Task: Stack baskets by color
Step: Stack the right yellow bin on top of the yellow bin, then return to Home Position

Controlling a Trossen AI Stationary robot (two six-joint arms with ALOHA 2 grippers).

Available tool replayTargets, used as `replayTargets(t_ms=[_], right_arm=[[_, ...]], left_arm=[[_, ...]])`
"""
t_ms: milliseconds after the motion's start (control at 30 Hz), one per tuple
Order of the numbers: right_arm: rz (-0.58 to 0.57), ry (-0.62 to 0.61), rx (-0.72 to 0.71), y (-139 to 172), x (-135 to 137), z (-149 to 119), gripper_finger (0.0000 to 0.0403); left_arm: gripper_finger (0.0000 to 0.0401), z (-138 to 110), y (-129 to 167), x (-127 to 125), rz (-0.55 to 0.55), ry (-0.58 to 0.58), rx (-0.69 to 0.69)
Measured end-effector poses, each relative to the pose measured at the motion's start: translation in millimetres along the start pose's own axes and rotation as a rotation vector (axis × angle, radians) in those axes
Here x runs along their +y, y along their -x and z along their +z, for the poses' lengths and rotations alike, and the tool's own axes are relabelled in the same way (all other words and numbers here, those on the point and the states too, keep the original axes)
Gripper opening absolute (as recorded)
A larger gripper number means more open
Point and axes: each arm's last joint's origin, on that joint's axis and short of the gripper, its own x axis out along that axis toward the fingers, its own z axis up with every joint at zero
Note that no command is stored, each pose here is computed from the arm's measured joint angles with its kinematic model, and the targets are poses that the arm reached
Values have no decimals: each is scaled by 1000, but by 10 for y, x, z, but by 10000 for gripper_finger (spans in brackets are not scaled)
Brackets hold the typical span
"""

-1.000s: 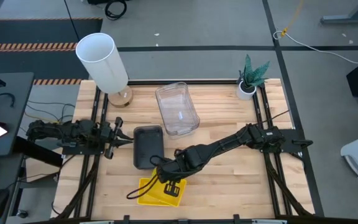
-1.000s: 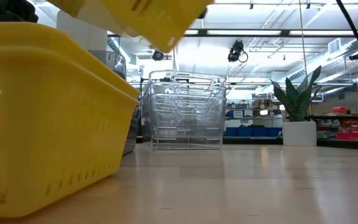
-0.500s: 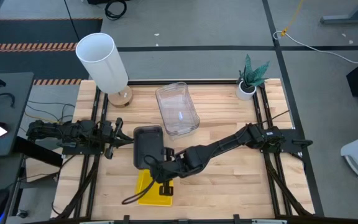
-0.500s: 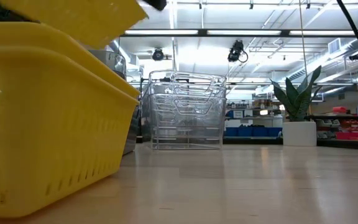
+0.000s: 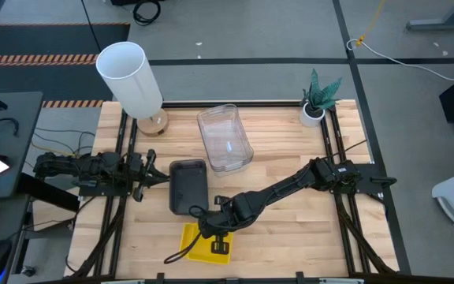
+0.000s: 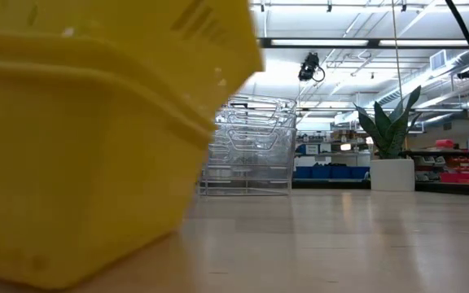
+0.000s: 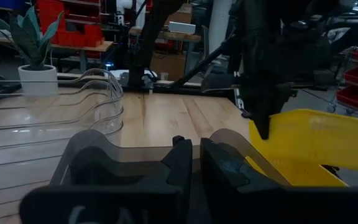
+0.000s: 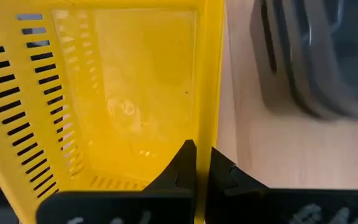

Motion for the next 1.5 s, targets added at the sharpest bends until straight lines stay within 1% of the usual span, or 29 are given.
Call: replayTargets(t_ms=[233, 367, 467, 567, 700, 900, 1000, 1133, 1300, 1500], right_arm=[[6, -65, 139, 13, -34, -111, 4], [51, -87, 171, 17, -23, -122, 4], [93, -127, 200, 19, -45, -114, 5], [92, -153, 213, 19, -72, -110, 10], [67, -153, 208, 20, -87, -111, 31], [42, -179, 212, 22, -114, -114, 79], [60, -198, 224, 25, -146, -98, 99], [77, -202, 247, 140, -185, -90, 113], [-65, -131, 203, 345, -240, -108, 114], [-122, -95, 162, 564, -277, -97, 89]], left_arm=[[39, 5, 0, -1, -2, -1, -5], [43, 7, 0, -1, -2, -2, -7], [40, 7, 0, -1, -3, -2, -7], [37, 8, 0, -2, -3, -3, -8], [35, 8, 0, -1, -3, -2, -8], [44, 9, 0, -2, -3, -1, -9], [45, 9, 0, -2, -3, -1, -9], [42, 10, 0, -2, -4, 4, -10], [37, 9, 0, -16, -50, 7, -5], [39, 10, 1, -22, -72, 9, -4]])
